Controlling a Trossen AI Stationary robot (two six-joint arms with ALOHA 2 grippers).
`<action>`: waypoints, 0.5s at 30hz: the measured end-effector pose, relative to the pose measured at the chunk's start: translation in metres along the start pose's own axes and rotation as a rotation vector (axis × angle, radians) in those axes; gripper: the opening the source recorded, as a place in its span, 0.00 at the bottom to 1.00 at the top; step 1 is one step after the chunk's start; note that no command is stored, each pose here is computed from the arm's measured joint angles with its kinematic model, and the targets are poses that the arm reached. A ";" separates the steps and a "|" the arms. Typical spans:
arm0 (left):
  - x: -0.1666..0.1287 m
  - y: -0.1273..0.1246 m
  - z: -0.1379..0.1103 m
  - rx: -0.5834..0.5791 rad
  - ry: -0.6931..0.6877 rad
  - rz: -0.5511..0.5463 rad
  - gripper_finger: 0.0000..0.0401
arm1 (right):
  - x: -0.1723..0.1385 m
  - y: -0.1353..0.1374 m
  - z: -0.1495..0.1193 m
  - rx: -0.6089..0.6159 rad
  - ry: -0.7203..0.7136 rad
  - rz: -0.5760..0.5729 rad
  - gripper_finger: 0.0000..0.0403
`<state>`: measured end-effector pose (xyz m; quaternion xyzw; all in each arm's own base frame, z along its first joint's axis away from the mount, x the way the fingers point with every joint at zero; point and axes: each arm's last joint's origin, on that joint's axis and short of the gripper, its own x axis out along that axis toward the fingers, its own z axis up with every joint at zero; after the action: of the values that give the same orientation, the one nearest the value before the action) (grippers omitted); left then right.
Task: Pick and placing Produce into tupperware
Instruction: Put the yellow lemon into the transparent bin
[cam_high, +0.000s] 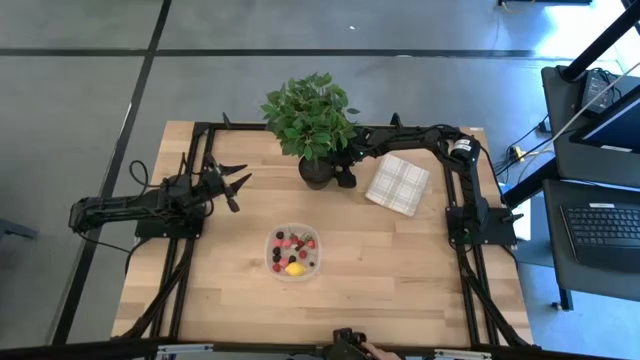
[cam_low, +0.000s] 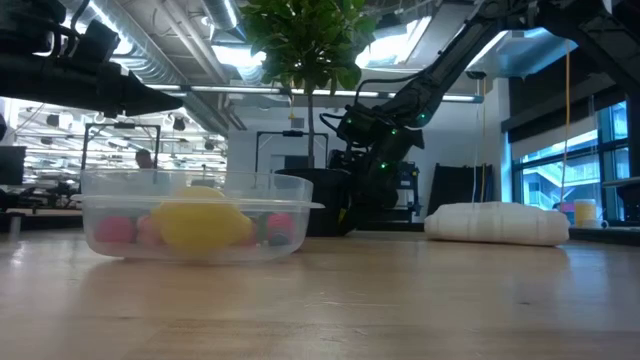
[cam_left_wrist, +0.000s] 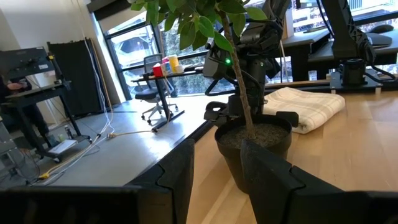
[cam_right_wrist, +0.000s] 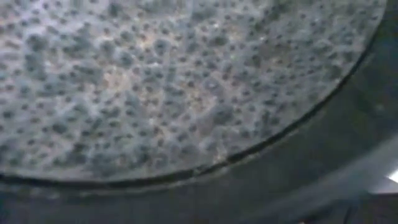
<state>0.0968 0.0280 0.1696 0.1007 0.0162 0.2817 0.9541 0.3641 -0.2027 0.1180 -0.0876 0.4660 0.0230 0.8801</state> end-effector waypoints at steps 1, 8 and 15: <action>0.000 0.000 0.000 0.000 0.000 0.000 0.31 | 0.000 0.000 0.000 0.000 -0.001 0.000 0.72; 0.000 0.000 0.000 0.000 0.000 0.000 0.31 | 0.000 0.000 0.000 -0.001 -0.002 -0.001 0.54; 0.000 0.000 0.000 0.000 0.000 0.000 0.31 | 0.000 0.000 0.000 0.012 0.005 0.001 0.52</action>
<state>0.0969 0.0279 0.1695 0.1008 0.0164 0.2816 0.9541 0.3639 -0.2024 0.1175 -0.0823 0.4686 0.0205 0.8793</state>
